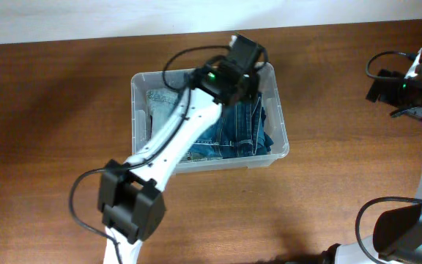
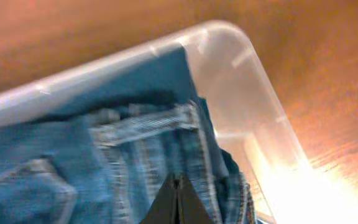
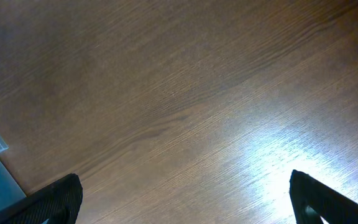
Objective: Pack container
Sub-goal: 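Press the dark-blue jeans down into the container with the left gripper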
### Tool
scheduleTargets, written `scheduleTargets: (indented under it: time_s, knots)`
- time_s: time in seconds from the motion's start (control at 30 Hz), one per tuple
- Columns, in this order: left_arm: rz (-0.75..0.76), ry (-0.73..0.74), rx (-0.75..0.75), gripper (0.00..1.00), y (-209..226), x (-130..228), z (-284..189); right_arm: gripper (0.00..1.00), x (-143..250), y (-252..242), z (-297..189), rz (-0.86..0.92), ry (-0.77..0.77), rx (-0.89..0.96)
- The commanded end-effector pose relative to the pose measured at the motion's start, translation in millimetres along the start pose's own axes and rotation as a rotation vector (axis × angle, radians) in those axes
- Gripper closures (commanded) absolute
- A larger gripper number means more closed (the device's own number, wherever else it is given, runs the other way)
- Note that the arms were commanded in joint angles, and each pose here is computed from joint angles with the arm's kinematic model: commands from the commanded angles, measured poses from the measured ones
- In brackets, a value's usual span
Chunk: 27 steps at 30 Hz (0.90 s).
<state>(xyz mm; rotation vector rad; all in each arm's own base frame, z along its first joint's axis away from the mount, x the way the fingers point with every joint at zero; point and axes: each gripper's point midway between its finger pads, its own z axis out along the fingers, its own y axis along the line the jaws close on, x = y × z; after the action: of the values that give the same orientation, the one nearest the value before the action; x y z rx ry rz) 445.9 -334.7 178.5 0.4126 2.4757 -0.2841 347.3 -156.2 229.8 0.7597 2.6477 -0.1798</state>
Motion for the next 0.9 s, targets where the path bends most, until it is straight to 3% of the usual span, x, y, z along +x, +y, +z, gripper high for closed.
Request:
scheduleTargets:
  time_s: [0.0,0.17,0.27,0.5,0.67,0.87]
  knots:
    - [0.022,0.083,0.013,0.98,-20.7,29.9,37.2,0.02,-2.9,-1.7,-2.5,0.011,-0.011,0.004]
    - [0.051,0.145,0.009,0.95,-31.8,55.5,64.6,0.01,-2.9,-1.6,-2.5,0.011,-0.011,0.004]
    - [0.046,0.138,0.006,0.95,-27.7,51.6,63.1,0.02,-2.9,-1.6,-2.5,0.011,-0.011,0.004]
    - [0.012,0.054,0.017,0.95,-13.0,7.6,-11.9,0.01,-2.9,-1.7,-2.5,0.011,-0.011,0.004]
    - [0.018,0.167,-0.019,0.95,-1.6,34.1,-40.5,0.01,-2.9,-1.6,-2.5,0.011,-0.011,0.004]
    - [0.032,0.301,-0.065,0.95,8.8,69.1,-27.9,0.02,-2.9,-1.6,-2.5,0.011,-0.011,0.004]
